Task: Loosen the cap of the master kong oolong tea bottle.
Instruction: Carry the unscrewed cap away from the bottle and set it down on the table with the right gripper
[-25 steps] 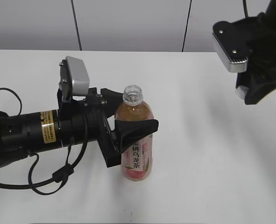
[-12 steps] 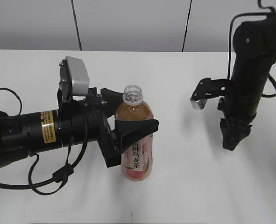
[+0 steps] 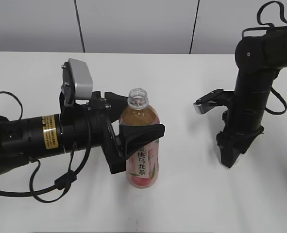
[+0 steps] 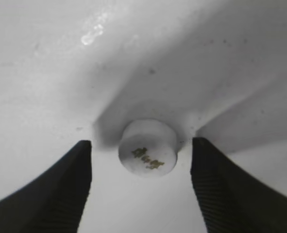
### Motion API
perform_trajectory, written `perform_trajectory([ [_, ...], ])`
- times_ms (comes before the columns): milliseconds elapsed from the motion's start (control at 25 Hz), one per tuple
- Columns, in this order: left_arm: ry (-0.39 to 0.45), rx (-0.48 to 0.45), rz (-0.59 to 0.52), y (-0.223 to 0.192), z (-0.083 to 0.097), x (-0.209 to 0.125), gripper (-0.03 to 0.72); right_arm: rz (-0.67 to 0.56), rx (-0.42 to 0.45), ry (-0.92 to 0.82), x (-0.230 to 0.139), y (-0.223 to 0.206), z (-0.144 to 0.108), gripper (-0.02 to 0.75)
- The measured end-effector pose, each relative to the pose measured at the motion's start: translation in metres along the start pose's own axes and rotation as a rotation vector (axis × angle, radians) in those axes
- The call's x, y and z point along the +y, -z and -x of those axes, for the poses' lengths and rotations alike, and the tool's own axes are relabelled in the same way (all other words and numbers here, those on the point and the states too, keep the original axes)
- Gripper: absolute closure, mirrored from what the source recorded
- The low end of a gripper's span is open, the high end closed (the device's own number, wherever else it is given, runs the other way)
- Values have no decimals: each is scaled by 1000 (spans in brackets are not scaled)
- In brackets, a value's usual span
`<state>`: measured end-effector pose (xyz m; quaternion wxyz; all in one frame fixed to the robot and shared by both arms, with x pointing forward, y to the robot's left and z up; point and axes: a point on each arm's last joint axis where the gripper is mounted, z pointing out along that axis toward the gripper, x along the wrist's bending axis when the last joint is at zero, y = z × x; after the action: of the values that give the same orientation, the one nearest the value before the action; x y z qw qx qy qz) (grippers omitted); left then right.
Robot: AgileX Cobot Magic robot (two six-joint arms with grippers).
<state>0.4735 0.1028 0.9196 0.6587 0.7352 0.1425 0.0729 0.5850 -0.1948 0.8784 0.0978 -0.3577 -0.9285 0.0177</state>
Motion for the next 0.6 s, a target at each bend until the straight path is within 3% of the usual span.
perform_trajectory([
  [120, 0, 0, 0, 0, 0, 0, 230, 5, -3, -73, -1, 5, -1, 178],
  [440, 0, 0, 0, 0, 0, 0, 230, 11, -22, -238, -19, 56, -16, 176],
  [600, 0, 0, 0, 0, 0, 0, 230, 103, -64, -288, -36, 103, -32, 176],
])
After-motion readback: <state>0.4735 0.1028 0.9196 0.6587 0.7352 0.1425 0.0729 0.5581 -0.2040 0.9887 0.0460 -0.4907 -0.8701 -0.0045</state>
